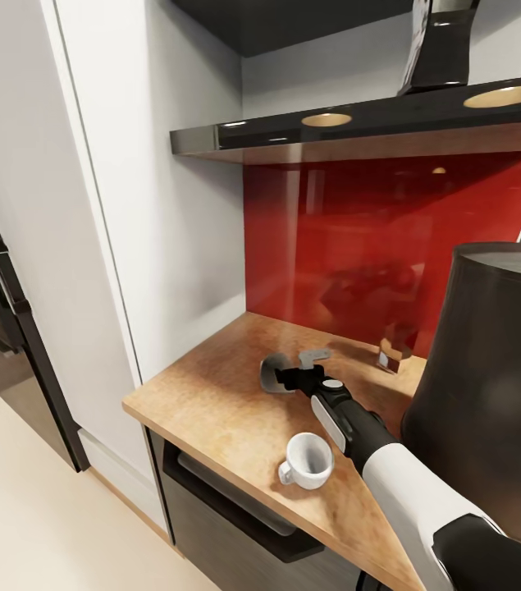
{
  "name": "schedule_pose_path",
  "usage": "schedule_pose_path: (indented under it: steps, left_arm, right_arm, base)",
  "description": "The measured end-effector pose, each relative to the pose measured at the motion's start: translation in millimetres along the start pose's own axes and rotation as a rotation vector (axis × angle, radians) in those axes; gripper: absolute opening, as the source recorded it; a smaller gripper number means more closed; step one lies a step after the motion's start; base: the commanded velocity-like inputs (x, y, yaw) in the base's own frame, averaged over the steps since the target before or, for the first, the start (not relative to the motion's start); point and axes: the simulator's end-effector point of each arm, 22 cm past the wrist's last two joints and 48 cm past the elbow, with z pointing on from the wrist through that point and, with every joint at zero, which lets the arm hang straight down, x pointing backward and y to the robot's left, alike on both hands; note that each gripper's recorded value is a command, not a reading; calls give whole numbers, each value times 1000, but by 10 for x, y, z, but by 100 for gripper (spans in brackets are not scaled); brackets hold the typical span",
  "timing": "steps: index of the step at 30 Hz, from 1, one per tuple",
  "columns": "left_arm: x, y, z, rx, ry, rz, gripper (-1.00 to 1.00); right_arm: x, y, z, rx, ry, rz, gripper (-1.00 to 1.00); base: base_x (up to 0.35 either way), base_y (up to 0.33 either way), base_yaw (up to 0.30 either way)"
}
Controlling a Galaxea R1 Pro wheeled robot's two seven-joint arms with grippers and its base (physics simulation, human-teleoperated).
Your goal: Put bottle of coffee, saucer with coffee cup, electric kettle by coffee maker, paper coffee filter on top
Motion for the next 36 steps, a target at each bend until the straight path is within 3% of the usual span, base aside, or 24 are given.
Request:
schedule_pose_path:
  steps: [33, 34, 36]
  left_arm:
    - [0, 2, 0, -1, 0, 0, 100]
    - [0, 2, 0, -1, 0, 0, 100]
    - [0, 2, 0, -1, 0, 0, 100]
  right_arm:
    - [0, 0, 0, 0, 0, 0, 100]
    - [0, 0, 0, 0, 0, 0, -100]
    - [0, 0, 0, 0, 0, 0, -100]
  base:
    - [10, 7, 0]
    - [0, 0, 0]
    - [0, 0, 0]
